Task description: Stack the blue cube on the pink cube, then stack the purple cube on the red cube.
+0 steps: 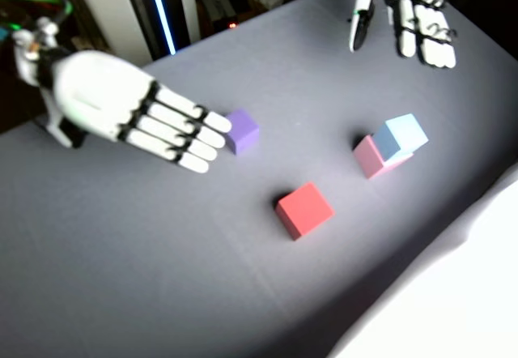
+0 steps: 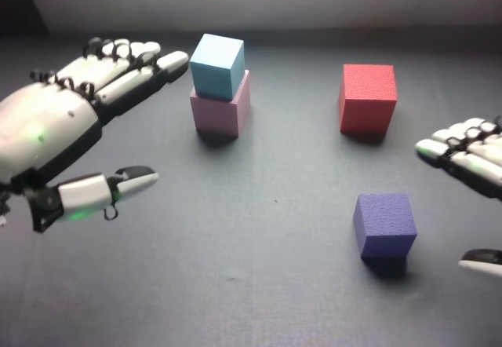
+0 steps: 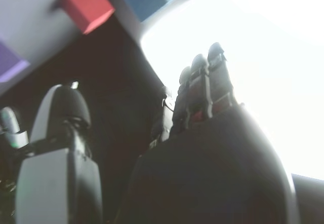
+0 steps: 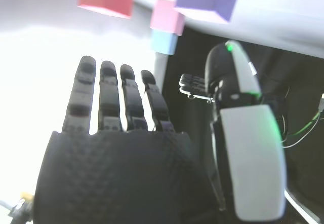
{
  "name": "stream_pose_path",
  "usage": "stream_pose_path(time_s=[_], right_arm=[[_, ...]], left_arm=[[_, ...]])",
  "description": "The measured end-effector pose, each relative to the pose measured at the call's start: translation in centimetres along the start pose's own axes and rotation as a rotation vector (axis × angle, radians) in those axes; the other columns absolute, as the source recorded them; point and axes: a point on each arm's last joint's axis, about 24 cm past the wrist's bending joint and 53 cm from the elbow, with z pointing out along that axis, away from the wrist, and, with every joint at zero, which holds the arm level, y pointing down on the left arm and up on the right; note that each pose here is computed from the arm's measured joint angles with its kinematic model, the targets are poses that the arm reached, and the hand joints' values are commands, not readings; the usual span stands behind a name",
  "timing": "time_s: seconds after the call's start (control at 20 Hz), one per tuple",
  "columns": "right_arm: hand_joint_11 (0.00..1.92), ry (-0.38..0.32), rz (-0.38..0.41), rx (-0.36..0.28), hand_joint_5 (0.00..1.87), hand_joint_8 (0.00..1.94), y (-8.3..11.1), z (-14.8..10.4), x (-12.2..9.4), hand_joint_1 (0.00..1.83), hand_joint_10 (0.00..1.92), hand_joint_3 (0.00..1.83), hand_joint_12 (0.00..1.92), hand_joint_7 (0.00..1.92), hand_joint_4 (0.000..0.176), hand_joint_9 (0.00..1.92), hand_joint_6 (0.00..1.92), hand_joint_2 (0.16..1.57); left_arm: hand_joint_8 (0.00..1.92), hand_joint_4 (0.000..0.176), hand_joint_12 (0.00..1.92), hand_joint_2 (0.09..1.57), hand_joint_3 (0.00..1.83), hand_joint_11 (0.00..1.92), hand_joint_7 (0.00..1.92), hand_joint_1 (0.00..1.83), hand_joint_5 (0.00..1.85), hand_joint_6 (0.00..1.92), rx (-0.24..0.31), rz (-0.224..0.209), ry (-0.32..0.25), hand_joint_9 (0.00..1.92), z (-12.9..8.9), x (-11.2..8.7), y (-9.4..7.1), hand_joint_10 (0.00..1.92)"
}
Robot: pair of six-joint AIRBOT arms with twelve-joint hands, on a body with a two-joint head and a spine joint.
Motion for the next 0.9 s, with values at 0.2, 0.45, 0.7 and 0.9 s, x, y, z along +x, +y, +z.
stream_pose_path(time_s=[0.2, 0.45, 0.7, 0.9], right_arm=[[0.00, 0.033, 0.024, 0.009, 0.00, 0.27, -0.6, 2.1, 1.3, 0.89, 0.31, 0.00, 1.80, 0.01, 0.000, 0.00, 0.00, 1.09], [0.00, 0.067, 0.048, 0.009, 0.00, 0.00, -0.5, 4.3, 2.8, 0.86, 0.06, 0.00, 0.72, 0.01, 0.000, 0.00, 0.00, 1.10], [0.00, 0.091, 0.049, 0.005, 0.42, 0.32, -0.4, 6.8, 3.6, 1.05, 0.93, 0.01, 1.63, 0.58, 0.000, 0.29, 0.27, 1.13], [0.80, 0.090, 0.050, -0.010, 0.74, 1.43, 0.1, 7.9, 3.5, 1.22, 1.55, 0.00, 1.86, 0.86, 0.000, 0.85, 1.17, 1.22]], left_arm=[[0.00, 0.079, 0.00, 1.25, 0.01, 0.00, 0.00, 0.82, 0.00, 0.00, -0.015, -0.015, 0.015, 0.00, -1.1, 0.7, 0.3, 0.00], [0.00, 0.053, 0.00, 1.26, 0.00, 0.00, 0.00, 0.82, 0.00, 0.00, -0.033, -0.024, -0.003, 0.00, -1.9, 0.3, 0.8, 0.00], [0.00, 0.052, 0.00, 1.27, 0.00, 0.00, 0.00, 0.81, 0.00, 0.00, -0.029, -0.026, -0.006, 0.00, -1.9, 0.2, 0.7, 0.00], [0.00, 0.054, 0.00, 1.28, 0.00, 0.00, 0.00, 0.82, 0.00, 0.00, -0.037, -0.028, -0.011, 0.00, -2.0, 0.1, 0.9, 0.00]])
